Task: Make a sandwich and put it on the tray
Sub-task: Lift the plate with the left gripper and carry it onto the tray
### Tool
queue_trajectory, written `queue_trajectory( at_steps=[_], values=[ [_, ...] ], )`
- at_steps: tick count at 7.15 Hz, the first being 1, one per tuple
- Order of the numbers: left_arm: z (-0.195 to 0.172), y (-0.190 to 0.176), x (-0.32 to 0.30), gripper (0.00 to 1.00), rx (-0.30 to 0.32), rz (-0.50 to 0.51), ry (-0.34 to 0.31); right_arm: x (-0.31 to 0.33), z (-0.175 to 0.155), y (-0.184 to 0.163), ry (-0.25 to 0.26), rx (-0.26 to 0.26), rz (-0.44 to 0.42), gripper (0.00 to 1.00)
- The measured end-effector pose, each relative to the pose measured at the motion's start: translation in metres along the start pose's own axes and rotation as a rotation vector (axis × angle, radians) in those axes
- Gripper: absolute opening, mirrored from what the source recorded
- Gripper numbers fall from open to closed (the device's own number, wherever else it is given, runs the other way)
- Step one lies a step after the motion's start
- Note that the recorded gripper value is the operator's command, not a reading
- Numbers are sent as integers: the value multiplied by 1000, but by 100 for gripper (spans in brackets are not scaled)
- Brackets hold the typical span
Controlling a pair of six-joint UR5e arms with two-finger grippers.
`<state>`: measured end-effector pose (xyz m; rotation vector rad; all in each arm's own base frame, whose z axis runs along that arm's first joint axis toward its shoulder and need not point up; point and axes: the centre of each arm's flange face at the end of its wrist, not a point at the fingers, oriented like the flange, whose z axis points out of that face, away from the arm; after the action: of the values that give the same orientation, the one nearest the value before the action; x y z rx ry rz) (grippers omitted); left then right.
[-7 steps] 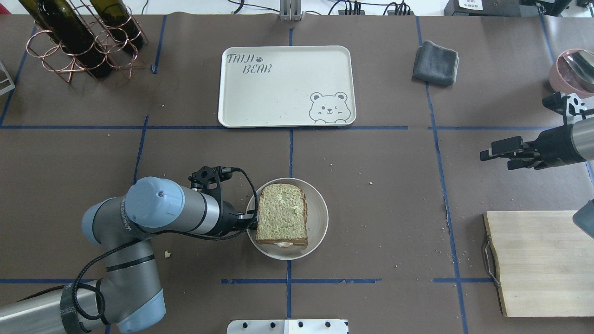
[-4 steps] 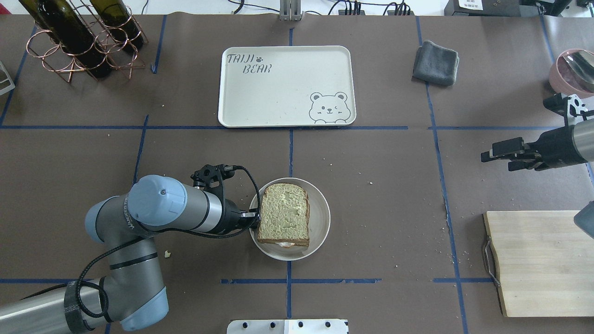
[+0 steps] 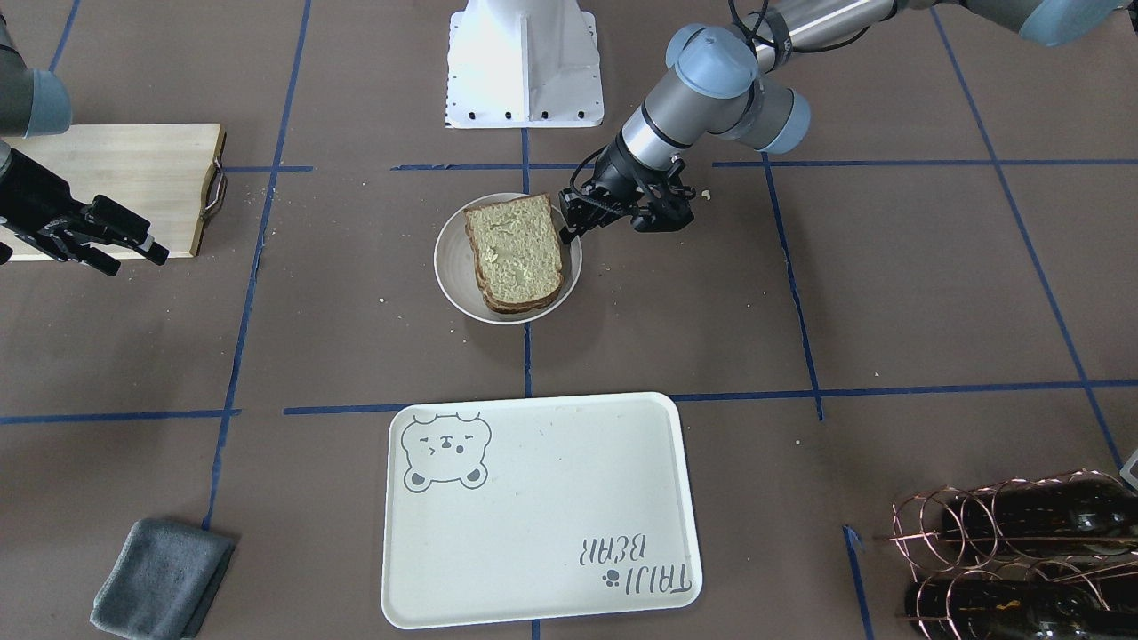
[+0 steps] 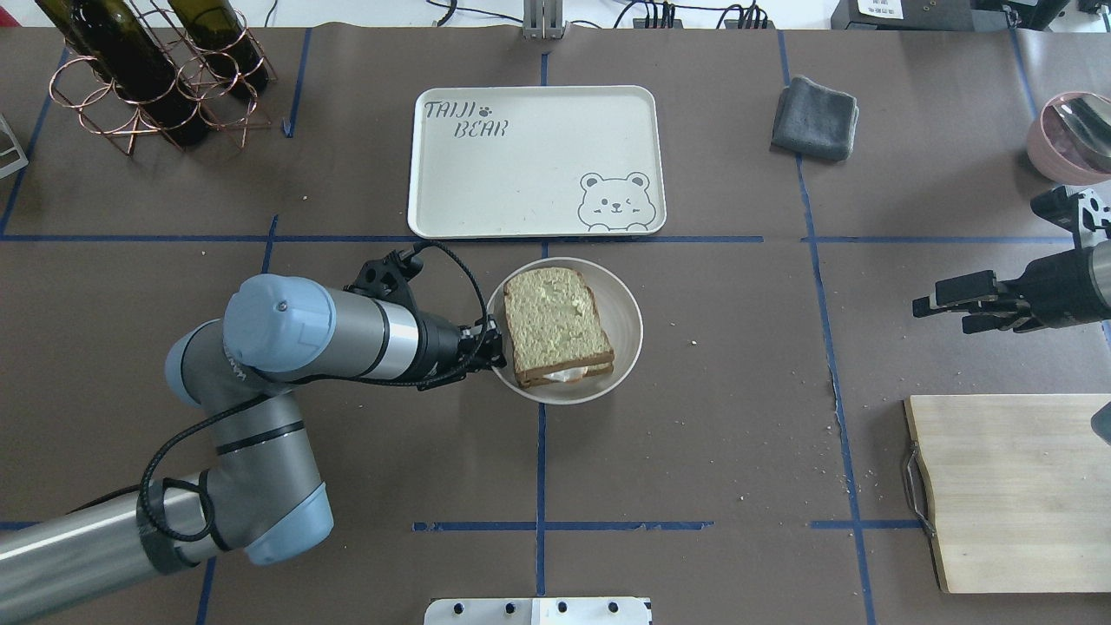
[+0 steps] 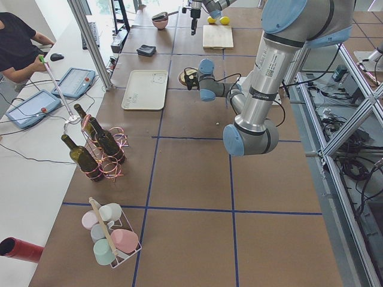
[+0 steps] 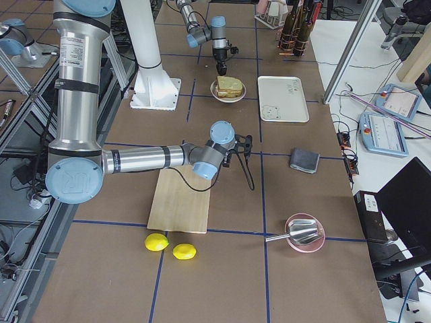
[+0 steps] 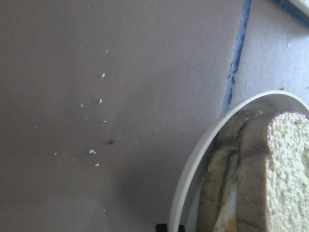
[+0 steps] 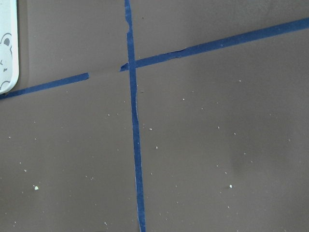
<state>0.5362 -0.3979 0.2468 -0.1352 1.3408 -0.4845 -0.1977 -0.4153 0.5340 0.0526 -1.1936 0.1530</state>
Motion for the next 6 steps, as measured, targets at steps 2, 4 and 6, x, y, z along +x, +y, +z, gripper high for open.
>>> queue_trajectory(
  at_steps=[2, 4, 6],
  values=[
    [34, -65, 57, 0, 134, -175, 11, 8, -3, 6, 2, -2, 3, 100],
    [46, -122, 101, 0, 243, -248, 20, 11, -4, 8, 4, -2, 5, 100],
    [63, -151, 112, 0, 311, -267, 3, 12, -4, 9, 5, -2, 5, 100]
  ],
)
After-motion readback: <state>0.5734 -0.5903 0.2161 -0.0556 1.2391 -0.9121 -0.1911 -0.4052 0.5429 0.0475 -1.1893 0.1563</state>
